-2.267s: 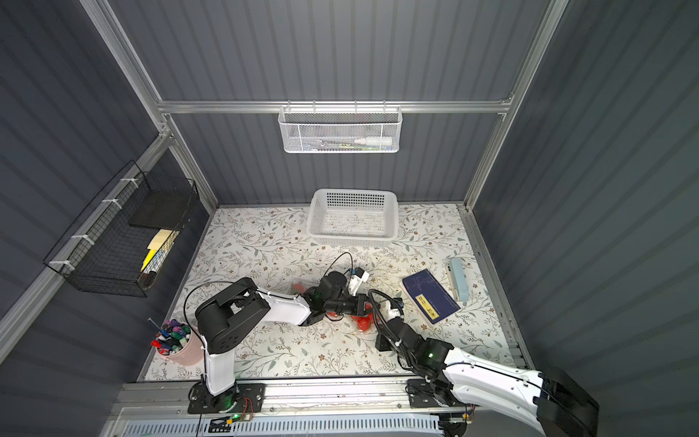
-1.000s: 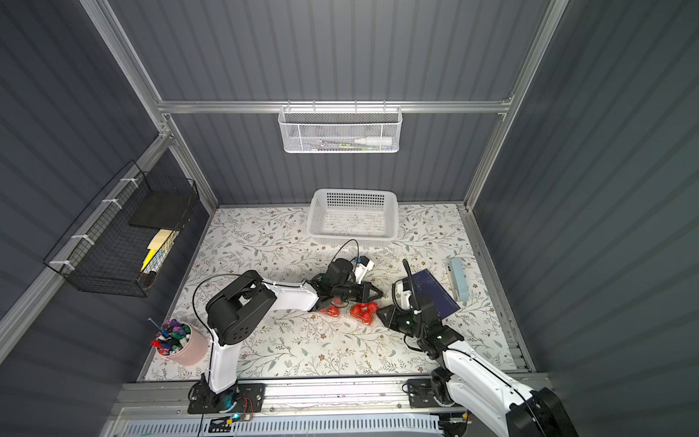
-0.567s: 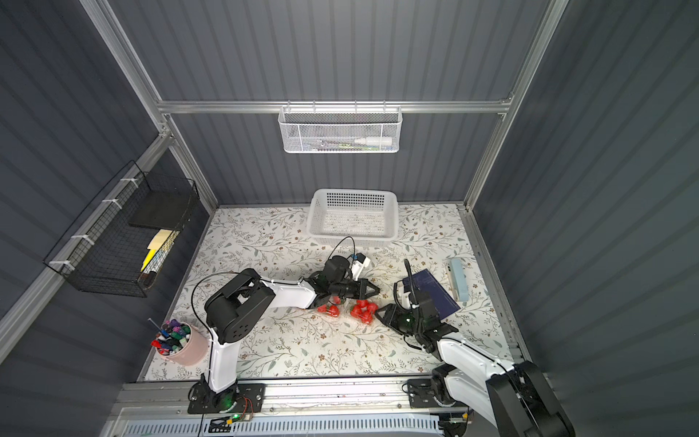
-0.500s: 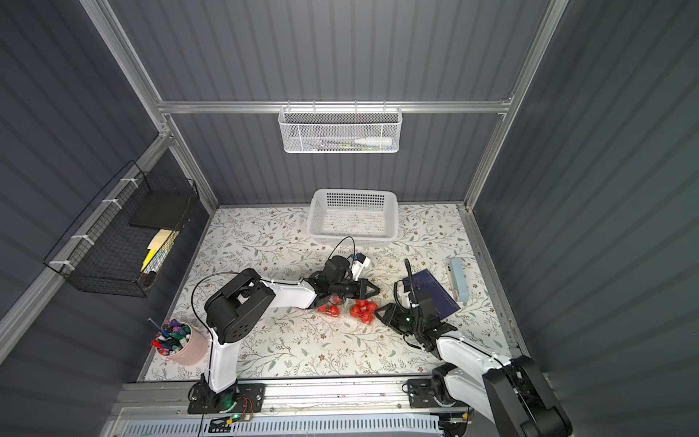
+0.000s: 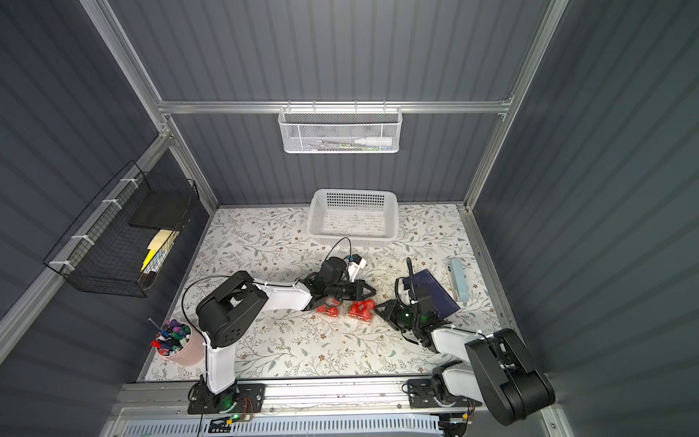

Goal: Pack strawberries into containers
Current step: Close the packing box at the center of the board.

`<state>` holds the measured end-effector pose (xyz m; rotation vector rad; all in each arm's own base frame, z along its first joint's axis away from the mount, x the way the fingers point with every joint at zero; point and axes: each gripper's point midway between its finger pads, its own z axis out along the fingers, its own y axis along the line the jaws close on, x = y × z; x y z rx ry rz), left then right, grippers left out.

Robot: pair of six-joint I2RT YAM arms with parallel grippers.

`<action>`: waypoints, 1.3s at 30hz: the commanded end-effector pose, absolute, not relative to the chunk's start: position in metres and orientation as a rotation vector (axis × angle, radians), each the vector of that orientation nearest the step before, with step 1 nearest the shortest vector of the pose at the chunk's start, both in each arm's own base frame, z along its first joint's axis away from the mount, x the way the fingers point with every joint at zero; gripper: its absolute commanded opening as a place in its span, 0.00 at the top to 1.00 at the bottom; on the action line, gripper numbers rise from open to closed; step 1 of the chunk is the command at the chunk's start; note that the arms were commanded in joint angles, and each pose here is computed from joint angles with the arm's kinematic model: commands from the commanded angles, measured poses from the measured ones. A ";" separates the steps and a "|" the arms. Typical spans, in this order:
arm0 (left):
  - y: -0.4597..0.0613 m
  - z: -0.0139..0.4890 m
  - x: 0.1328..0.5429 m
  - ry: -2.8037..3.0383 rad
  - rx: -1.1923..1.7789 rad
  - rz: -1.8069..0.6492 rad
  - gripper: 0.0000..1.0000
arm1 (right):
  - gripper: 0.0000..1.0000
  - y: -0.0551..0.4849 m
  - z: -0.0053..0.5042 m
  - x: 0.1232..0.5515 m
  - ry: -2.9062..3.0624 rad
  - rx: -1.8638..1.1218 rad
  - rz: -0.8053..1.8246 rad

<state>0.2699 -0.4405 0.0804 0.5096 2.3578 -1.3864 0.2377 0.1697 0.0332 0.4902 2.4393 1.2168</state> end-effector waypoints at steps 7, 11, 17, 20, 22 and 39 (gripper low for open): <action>-0.425 0.072 0.264 2.397 0.532 -1.281 1.00 | 0.61 0.172 0.037 0.242 2.429 0.490 1.234; -0.418 0.066 0.266 2.422 0.520 -1.219 1.00 | 0.60 0.171 0.037 0.243 2.424 0.490 1.230; -0.417 0.064 0.267 2.425 0.505 -1.213 1.00 | 0.52 0.171 0.048 0.251 2.387 0.493 1.241; -0.418 0.065 0.266 2.420 0.499 -1.223 1.00 | 0.52 0.172 0.055 0.257 2.352 0.496 1.263; -0.418 0.064 0.264 2.423 0.494 -1.233 1.00 | 0.52 0.174 0.058 0.259 2.335 0.500 1.279; -0.417 0.061 0.260 2.436 0.470 -1.239 1.00 | 0.58 0.189 0.042 0.263 2.333 0.528 1.430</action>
